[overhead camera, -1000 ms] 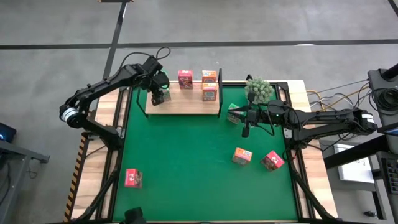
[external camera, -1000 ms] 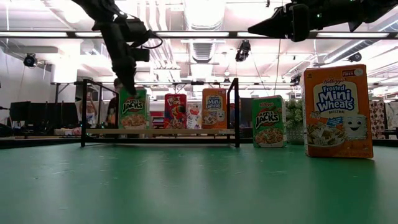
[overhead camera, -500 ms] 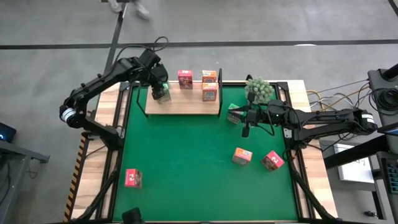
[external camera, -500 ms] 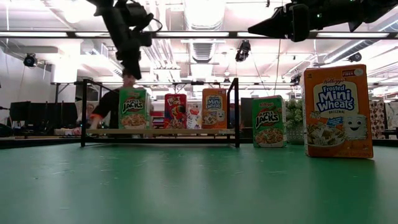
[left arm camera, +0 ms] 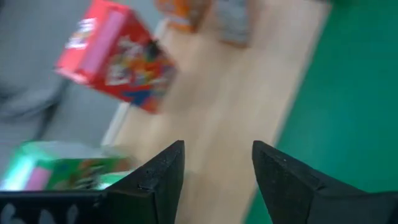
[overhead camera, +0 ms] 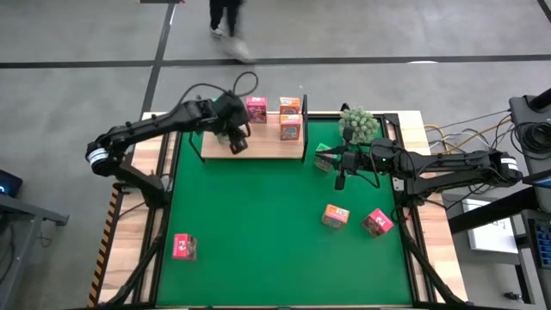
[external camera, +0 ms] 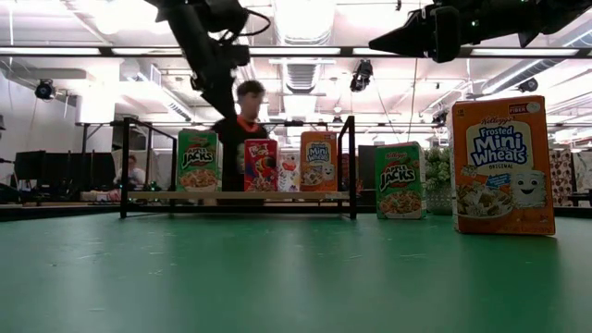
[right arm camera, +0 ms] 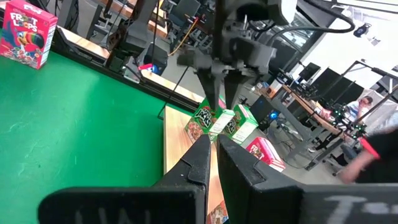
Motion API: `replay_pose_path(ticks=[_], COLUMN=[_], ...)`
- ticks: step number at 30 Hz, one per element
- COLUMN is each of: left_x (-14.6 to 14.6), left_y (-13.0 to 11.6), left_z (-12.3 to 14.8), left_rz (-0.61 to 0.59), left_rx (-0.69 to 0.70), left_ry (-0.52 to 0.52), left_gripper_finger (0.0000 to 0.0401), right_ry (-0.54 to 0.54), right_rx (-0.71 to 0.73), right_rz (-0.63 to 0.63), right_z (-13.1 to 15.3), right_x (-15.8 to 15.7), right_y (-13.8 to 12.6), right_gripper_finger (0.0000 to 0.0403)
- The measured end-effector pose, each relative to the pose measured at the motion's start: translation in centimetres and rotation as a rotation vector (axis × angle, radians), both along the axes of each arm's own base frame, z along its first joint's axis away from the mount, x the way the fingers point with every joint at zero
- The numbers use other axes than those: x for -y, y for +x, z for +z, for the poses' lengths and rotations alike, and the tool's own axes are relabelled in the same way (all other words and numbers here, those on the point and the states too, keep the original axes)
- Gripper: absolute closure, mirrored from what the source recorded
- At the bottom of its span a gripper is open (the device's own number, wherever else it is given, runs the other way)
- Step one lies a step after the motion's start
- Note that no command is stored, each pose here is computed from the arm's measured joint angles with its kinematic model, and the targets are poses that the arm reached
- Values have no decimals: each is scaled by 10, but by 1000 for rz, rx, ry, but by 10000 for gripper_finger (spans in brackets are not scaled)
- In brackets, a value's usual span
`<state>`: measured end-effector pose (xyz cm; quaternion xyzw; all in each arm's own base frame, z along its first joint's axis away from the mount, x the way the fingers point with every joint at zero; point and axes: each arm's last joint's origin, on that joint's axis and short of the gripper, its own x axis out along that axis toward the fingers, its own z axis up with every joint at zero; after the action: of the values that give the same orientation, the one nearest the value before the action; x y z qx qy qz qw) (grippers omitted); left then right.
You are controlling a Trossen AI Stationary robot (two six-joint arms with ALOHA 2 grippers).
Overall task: Stack cereal on shelf
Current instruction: Put the bottom green cereal box aligned with the other green cereal box on the shelf
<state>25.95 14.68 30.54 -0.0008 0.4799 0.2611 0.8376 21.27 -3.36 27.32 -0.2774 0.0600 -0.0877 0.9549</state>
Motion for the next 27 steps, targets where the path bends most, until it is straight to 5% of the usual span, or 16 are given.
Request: replay_pose_path(ticks=[8,27], left_x=[-12,-11], left_y=[5,4], left_z=[-8,-22], left_rz=[153,137], left_rx=[-115,-222], left_ry=[194,144], left_gripper_finger=[271,318], right_ry=[-1,-8], right_rx=[0,-3], right_rz=[0,0], right_z=[0,0], right_x=[0,0], right_y=[0,0], right_gripper_finger=[385,385])
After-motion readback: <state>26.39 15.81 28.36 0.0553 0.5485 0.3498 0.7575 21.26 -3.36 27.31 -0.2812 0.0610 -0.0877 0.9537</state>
